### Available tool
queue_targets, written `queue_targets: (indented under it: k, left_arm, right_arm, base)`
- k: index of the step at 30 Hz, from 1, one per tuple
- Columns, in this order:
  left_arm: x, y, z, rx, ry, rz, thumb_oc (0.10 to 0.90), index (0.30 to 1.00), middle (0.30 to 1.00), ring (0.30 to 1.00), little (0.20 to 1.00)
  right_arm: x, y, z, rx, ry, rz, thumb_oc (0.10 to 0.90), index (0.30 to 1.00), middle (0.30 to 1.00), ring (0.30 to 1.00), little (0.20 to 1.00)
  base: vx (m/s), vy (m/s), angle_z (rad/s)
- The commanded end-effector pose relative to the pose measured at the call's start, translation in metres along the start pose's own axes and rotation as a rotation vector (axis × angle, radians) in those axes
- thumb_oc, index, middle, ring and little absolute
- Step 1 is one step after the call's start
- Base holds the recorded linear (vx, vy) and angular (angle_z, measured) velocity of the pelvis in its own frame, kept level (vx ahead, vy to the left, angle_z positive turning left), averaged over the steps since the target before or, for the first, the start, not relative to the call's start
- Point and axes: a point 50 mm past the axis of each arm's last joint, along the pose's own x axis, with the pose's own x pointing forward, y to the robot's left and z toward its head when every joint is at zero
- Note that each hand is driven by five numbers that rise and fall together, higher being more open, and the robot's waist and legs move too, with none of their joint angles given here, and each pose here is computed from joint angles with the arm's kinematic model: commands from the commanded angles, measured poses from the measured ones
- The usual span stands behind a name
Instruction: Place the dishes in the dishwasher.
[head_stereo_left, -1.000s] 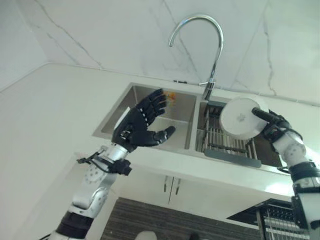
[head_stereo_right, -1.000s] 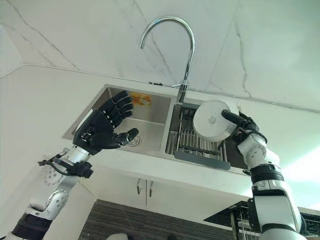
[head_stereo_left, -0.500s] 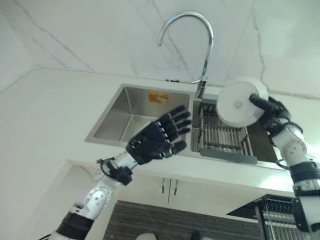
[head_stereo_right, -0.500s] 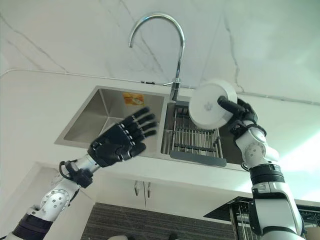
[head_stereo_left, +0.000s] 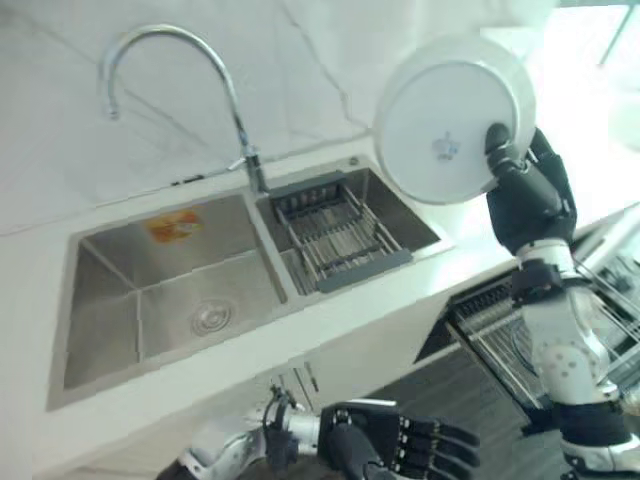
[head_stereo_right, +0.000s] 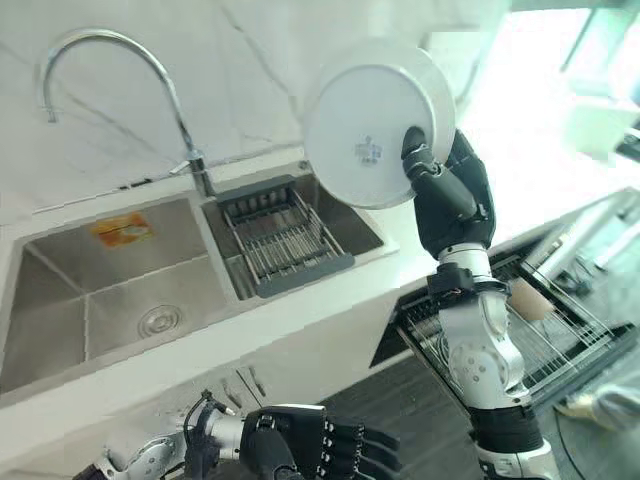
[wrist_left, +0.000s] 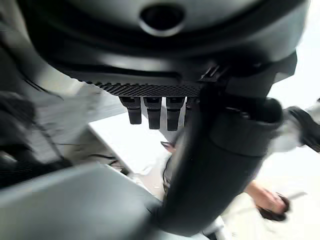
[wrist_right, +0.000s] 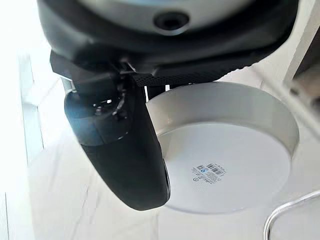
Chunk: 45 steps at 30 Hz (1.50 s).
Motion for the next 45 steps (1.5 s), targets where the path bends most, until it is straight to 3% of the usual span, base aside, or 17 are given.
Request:
queue_targets:
  k: [1,2,5,7,8,9,12,14,18,23,29,35,42,45]
  left_arm:
    - [0.002,0.027,-0.015,0.115,0.091,0.288,0.8,0.9,0.9,0.9,0.9]
    - [-0.004,0.037,-0.03,0.121,0.197,0.359,0.8,0.9,0.9,0.9,0.9]
    - [-0.014,0.05,-0.051,0.084,0.275,0.48,0.8,0.9,0.9,0.9,0.9]
    - [-0.012,0.052,-0.064,-0.09,0.182,0.532,0.8,0.9,0.9,0.9,0.9]
    - [-0.016,0.063,-0.102,-0.3,0.046,0.745,0.8,0.9,0.9,0.9,0.9]
    - [-0.022,0.064,-0.116,-0.332,0.036,0.822,0.8,0.9,0.9,0.9,0.9]
    - [-0.046,0.059,-0.161,-0.473,-0.008,1.023,0.8,0.9,0.9,0.9,0.9]
    - [-0.068,0.054,-0.184,-0.471,0.022,1.195,0.8,0.9,0.9,0.9,0.9]
    - [-0.093,0.04,-0.213,-0.594,0.028,1.396,0.8,0.9,0.9,0.9,0.9]
    - [-0.098,0.02,-0.238,-0.694,0.063,1.477,0.8,0.9,0.9,0.9,0.9]
    - [-0.096,0.004,-0.256,-0.792,0.104,1.503,0.8,0.9,0.9,0.9,0.9]
    - [-0.1,0.005,-0.255,-0.796,0.115,1.496,0.8,0.9,0.9,0.9,0.9]
    - [-0.103,0.008,-0.252,-0.723,0.194,1.48,0.8,0.9,0.9,0.9,0.9]
    - [-0.122,0.018,-0.242,-0.762,0.122,1.538,0.8,0.9,0.9,0.9,0.9]
  right_arm:
    - [0.006,0.071,0.102,-0.049,-0.69,0.33,0.4,0.3,0.3,0.3,0.3]
    - [-0.003,0.077,0.103,-0.073,-0.725,0.327,0.4,0.3,0.3,0.3,0.3]
    - [-0.015,0.074,0.105,-0.106,-0.743,0.296,0.4,0.3,0.3,0.3,0.3]
    - [-0.023,0.07,0.106,-0.126,-0.767,0.258,0.4,0.3,0.3,0.3,0.3]
    - [-0.028,0.059,0.105,-0.133,-0.771,0.244,0.4,0.3,0.3,0.3,0.3]
    - [-0.027,0.058,0.106,-0.138,-0.763,0.253,0.4,0.3,0.3,0.3,0.3]
    - [-0.023,0.06,0.107,-0.175,-0.743,0.264,0.4,0.3,0.3,0.3,0.3]
    - [-0.021,0.055,0.106,-0.206,-0.715,0.241,0.4,0.3,0.3,0.3,0.3]
    - [-0.026,0.037,0.108,-0.294,-0.672,0.168,0.4,0.3,0.3,0.3,0.3]
    - [-0.029,0.028,0.093,-0.433,-0.613,0.147,0.4,0.3,0.3,0.3,0.3]
    - [-0.028,0.013,0.066,-0.716,-0.481,0.078,0.4,0.3,0.3,0.3,0.3]
    - [-0.029,-0.024,0.052,-1.076,-0.35,-0.046,0.4,0.3,0.3,0.3,0.3]
    - [-0.037,-0.049,0.045,-1.163,-0.319,-0.133,0.4,0.3,0.3,0.3,0.3]
    - [-0.038,-0.049,0.039,-1.335,-0.354,-0.115,0.4,0.3,0.3,0.3,0.3]
  base:
    - [-0.31,-0.713,-1.33]
    - [-0.1,-0.536,-0.88]
    - [0.03,-0.529,-0.39]
    - [0.1,-0.569,0.04]
    - [0.11,-0.691,-0.13]
    - [0.09,-0.679,-0.22]
    - [0.0,-0.386,-0.41]
    - [0.05,-0.432,-0.65]
    - [0.1,-0.27,0.08]
    - [0.11,-0.019,0.17]
    - [0.14,0.13,-0.42]
    - [0.12,0.242,0.0]
    - [0.09,0.191,-0.08]
    - [-0.02,-0.232,-0.24]
